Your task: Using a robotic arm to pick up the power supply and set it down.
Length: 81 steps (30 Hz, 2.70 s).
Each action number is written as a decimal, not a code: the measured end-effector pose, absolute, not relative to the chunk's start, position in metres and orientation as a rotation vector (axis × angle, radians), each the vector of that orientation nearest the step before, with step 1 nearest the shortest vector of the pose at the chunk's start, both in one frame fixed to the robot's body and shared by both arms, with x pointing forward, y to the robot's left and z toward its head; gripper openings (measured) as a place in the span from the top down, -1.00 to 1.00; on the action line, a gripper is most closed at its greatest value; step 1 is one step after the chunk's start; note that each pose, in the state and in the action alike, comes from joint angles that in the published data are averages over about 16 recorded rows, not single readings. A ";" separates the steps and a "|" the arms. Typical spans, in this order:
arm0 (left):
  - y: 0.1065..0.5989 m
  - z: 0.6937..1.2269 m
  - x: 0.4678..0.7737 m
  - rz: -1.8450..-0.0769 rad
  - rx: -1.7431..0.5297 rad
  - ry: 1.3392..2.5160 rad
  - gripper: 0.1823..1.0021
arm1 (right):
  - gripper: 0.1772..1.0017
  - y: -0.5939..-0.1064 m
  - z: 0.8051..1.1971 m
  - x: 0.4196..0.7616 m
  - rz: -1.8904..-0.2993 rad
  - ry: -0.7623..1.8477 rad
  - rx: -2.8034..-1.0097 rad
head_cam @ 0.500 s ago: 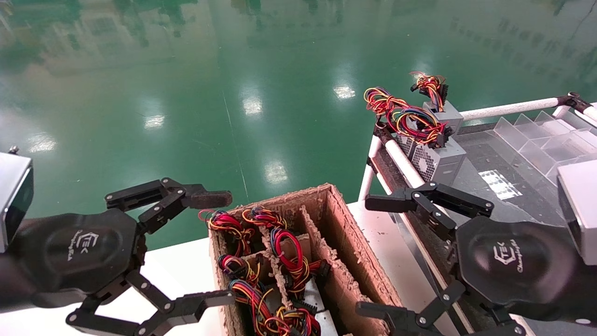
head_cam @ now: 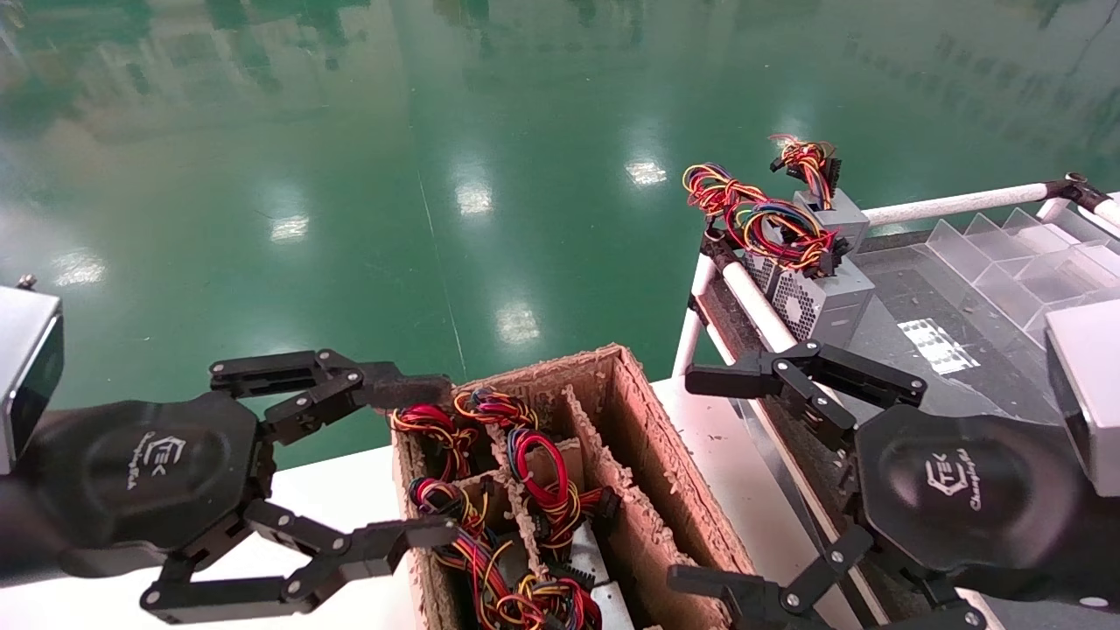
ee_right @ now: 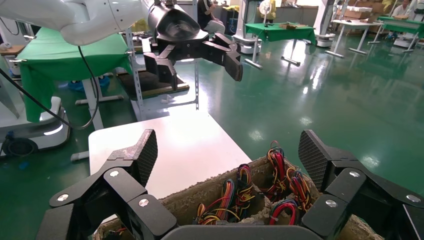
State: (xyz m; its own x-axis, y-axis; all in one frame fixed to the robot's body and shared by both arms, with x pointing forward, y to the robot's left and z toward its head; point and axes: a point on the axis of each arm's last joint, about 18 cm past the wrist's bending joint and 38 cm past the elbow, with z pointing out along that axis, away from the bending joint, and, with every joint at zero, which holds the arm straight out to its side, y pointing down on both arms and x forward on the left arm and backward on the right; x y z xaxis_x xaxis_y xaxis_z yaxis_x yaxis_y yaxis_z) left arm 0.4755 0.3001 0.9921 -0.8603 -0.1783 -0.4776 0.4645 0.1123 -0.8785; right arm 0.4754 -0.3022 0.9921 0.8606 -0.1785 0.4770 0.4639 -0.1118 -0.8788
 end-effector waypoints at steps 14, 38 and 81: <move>0.300 0.992 0.475 -1.798 0.277 1.925 0.27 | -1.00 -0.302 0.992 0.475 -0.552 -0.230 -1.595; 0.300 0.992 0.476 -1.799 0.277 1.925 0.95 | -1.00 -0.304 0.983 0.488 -0.567 -0.180 -1.629; 0.300 0.992 0.476 -1.799 0.277 1.925 -0.70 | -0.97 -0.208 0.865 0.507 -0.304 -0.280 -1.923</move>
State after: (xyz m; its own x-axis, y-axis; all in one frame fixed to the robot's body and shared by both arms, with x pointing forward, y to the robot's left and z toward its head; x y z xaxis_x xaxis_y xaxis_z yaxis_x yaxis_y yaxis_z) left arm 0.4756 0.3001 0.9920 -0.8605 -0.1778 -0.4773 0.4642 0.1121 -0.8786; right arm 0.5072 -0.2079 0.8652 0.9387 0.0500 0.3410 0.3357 -0.3576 -0.8715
